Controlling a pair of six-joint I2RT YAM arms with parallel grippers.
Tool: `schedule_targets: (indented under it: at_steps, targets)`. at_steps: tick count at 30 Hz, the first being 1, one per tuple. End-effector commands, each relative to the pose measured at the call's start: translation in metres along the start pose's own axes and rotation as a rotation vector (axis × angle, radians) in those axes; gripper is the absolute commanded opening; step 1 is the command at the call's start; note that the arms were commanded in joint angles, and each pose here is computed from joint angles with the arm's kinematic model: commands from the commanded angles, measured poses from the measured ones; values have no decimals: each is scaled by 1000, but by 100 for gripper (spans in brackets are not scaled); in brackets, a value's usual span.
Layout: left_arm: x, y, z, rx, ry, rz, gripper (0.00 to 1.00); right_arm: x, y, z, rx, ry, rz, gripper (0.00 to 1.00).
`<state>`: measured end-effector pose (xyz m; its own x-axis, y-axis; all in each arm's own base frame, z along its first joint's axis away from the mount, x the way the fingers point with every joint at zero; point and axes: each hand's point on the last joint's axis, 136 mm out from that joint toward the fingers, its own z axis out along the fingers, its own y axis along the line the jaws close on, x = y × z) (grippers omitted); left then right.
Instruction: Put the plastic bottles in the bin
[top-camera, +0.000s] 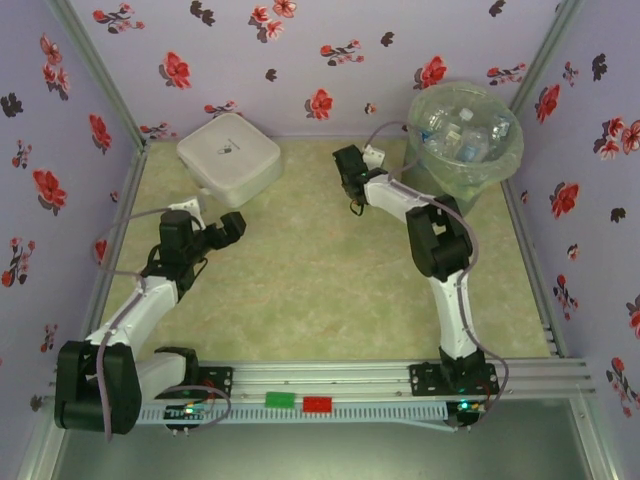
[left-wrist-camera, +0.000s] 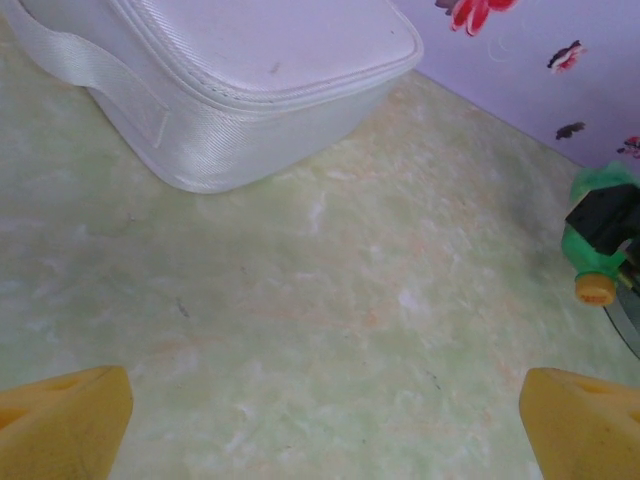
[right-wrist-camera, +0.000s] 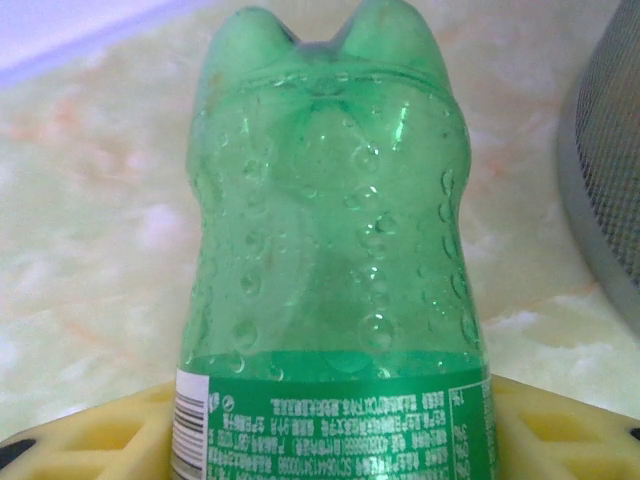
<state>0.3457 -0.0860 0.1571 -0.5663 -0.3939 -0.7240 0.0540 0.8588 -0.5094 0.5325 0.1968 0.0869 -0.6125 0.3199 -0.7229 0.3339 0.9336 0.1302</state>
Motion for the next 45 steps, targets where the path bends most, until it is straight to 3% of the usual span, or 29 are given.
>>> schedule_targets:
  at_steps: [1, 16, 21, 25, 38, 45]
  targets:
    - [-11, -23, -3, 67, 11, 50, 100, -51, 24, -52, -142, -119, -19, 46]
    - [15, -70, 2, 118, 141, 177, 100, -109, 61, -208, -543, -154, -170, 41]
    - [27, -91, 9, 148, 172, 210, 100, -136, 50, -259, -595, -184, -218, 40]
    - [33, -112, 15, 188, 181, 221, 100, -165, 18, -283, -605, -227, -183, 40]
    - [38, -168, 37, 276, 166, 251, 100, -244, -142, -281, -435, -352, 45, 41]
    - [43, -168, 50, 249, 194, 239, 100, -266, -141, -233, -445, -328, 162, 42]
